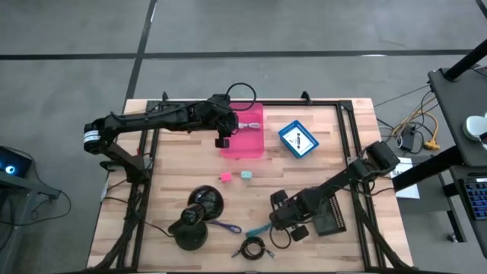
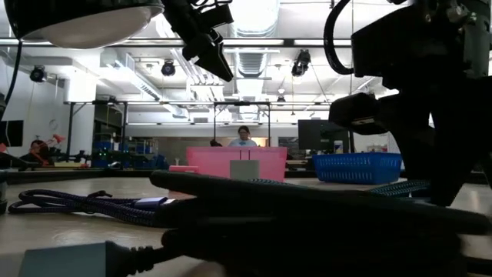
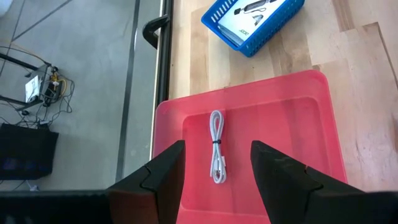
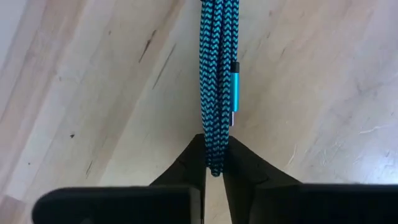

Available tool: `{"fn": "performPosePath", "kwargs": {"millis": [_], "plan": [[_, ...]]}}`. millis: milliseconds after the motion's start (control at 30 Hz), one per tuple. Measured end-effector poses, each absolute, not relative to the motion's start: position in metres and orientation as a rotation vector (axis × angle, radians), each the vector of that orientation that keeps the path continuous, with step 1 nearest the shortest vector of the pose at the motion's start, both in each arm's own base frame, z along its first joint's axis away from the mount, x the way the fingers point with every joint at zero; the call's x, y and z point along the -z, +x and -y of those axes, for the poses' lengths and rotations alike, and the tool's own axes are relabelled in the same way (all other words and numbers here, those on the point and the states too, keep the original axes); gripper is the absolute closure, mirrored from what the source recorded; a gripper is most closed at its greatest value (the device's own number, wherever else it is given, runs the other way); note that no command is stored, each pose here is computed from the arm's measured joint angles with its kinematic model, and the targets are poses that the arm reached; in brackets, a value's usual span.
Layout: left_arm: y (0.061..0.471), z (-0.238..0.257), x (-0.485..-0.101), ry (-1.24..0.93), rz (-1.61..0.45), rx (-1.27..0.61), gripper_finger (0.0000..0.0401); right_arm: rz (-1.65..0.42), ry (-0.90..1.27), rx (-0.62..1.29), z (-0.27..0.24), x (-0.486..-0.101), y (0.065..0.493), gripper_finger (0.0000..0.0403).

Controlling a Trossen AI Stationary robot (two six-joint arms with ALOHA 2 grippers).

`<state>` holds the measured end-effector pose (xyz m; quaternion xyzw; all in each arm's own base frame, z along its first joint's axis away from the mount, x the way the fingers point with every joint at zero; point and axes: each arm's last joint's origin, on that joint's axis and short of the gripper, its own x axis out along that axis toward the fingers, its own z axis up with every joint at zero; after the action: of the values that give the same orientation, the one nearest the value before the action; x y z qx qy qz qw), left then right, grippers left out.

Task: Pick and place items into bin
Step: Put the light blue charger cable into the pink bin

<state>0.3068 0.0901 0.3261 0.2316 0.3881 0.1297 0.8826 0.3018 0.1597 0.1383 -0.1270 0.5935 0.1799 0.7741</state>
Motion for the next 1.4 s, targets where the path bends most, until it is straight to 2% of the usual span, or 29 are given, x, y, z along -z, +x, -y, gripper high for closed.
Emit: {"fn": "performPosePath", "kwargs": {"millis": [133,300,667,1000,1200,1400], "plan": [[0.307,-0.09,-0.326,0.482,-0.808,-0.27,0.0234,-1.36,-0.308,-0.391,-0.155,-0.143,0.293,0.038],[0.307,-0.09,-0.326,0.482,-0.808,-0.27,0.0234,-1.441,-0.331,-0.3,-0.14,-0.158,0.282,0.038],[0.307,-0.09,-0.326,0.482,-0.809,-0.27,0.0234,-1.178,-0.411,-0.207,-0.102,-0.231,0.27,0.038],[0.306,-0.091,-0.326,0.486,-0.823,-0.288,0.0234,-1.032,-0.334,-0.062,-0.01,-0.279,0.26,0.038],[0.306,-0.091,-0.326,0.486,-0.823,-0.289,0.0234,-0.947,-0.261,-0.037,0.042,-0.283,0.265,0.038],[0.306,-0.091,-0.326,0.486,-0.823,-0.289,0.0234,-0.999,-0.231,0.047,0.087,-0.276,0.274,0.038]]}}
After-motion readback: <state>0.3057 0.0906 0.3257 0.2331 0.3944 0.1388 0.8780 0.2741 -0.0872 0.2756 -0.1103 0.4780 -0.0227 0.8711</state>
